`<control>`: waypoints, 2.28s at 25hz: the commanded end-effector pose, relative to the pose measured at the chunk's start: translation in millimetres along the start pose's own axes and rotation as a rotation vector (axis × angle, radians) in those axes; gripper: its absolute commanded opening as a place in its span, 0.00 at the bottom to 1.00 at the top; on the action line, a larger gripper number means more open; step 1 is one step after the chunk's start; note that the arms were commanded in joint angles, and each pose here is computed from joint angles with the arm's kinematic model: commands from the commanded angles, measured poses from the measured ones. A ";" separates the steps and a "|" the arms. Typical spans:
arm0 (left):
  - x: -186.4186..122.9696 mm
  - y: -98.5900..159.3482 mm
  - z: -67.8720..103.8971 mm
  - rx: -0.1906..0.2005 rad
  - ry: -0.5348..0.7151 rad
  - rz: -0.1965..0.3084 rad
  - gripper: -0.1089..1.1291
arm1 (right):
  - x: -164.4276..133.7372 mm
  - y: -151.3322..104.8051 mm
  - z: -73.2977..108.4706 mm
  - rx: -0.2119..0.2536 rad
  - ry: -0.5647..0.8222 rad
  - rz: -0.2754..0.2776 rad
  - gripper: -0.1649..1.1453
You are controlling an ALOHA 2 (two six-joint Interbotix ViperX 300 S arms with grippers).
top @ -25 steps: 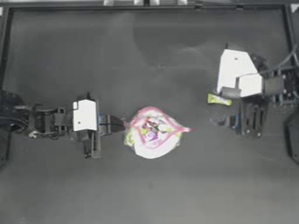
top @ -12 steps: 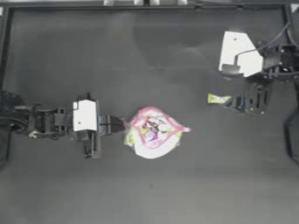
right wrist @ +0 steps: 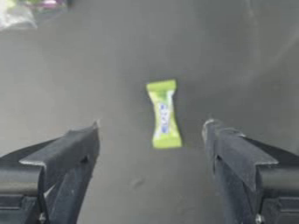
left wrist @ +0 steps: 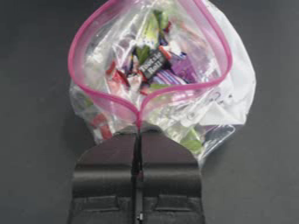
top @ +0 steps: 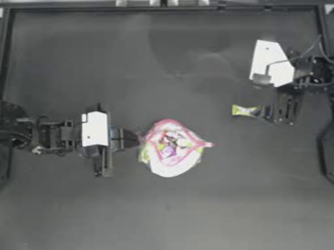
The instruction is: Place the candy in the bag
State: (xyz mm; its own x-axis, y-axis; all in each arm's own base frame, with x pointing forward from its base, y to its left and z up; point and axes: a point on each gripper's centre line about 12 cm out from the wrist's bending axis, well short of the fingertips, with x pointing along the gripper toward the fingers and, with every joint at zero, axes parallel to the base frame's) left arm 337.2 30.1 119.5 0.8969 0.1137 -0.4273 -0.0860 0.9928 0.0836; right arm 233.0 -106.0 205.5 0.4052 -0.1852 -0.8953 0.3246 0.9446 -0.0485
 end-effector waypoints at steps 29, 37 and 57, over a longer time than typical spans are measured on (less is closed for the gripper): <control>-1.5 0.7 15.9 0.000 -0.054 0.003 0.13 | 60.6 -14.4 -18.6 0.038 0.022 -0.029 0.87; -1.3 0.7 15.4 -0.001 -0.052 0.003 0.13 | 80.6 -14.9 -22.1 0.027 0.064 -0.028 0.87; -1.0 0.6 15.0 -0.001 -0.051 0.003 0.13 | 102.7 -14.6 -24.5 0.035 0.127 -0.015 0.85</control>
State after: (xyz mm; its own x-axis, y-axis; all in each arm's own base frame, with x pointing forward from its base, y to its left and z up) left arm 337.3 30.2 119.8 0.8982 0.1141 -0.4246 -0.0864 0.9927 0.0838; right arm 245.8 -130.2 99.0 0.2747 -0.1549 -0.9490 0.3573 0.9327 -0.0489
